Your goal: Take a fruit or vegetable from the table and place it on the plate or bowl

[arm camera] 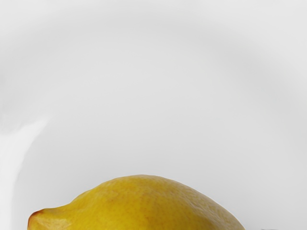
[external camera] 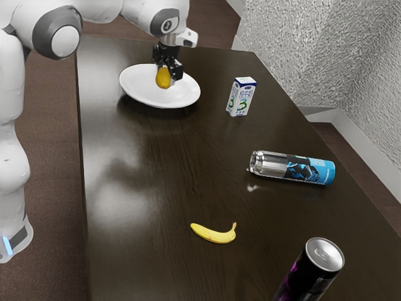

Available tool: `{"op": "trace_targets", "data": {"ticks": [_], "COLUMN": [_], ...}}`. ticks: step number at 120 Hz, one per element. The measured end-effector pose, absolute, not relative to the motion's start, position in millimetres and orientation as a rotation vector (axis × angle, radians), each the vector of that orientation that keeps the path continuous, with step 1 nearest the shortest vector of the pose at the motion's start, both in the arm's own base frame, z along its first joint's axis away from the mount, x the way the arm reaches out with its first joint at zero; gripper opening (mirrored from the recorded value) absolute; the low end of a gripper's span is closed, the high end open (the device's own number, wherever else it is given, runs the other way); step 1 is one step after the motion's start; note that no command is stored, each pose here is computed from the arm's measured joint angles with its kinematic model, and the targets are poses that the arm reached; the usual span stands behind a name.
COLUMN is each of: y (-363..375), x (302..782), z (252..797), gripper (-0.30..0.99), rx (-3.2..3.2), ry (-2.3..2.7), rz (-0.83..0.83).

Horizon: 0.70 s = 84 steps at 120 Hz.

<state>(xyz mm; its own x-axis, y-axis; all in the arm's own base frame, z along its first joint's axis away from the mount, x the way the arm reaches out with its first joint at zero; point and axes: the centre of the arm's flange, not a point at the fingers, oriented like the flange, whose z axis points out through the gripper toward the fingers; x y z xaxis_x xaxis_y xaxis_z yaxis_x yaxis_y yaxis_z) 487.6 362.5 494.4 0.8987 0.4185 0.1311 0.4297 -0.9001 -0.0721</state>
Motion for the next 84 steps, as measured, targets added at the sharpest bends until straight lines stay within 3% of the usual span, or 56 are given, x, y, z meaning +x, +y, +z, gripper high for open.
{"op": "trace_targets", "data": {"ticks": [66, 84], "y": [378, 381], "x": [488, 486], "z": [456, 458], "gripper": [0.46, 0.58], "rx": [-2.945, -2.938], "ry": [-0.439, -0.401], "rz": [-0.254, -0.281]}}
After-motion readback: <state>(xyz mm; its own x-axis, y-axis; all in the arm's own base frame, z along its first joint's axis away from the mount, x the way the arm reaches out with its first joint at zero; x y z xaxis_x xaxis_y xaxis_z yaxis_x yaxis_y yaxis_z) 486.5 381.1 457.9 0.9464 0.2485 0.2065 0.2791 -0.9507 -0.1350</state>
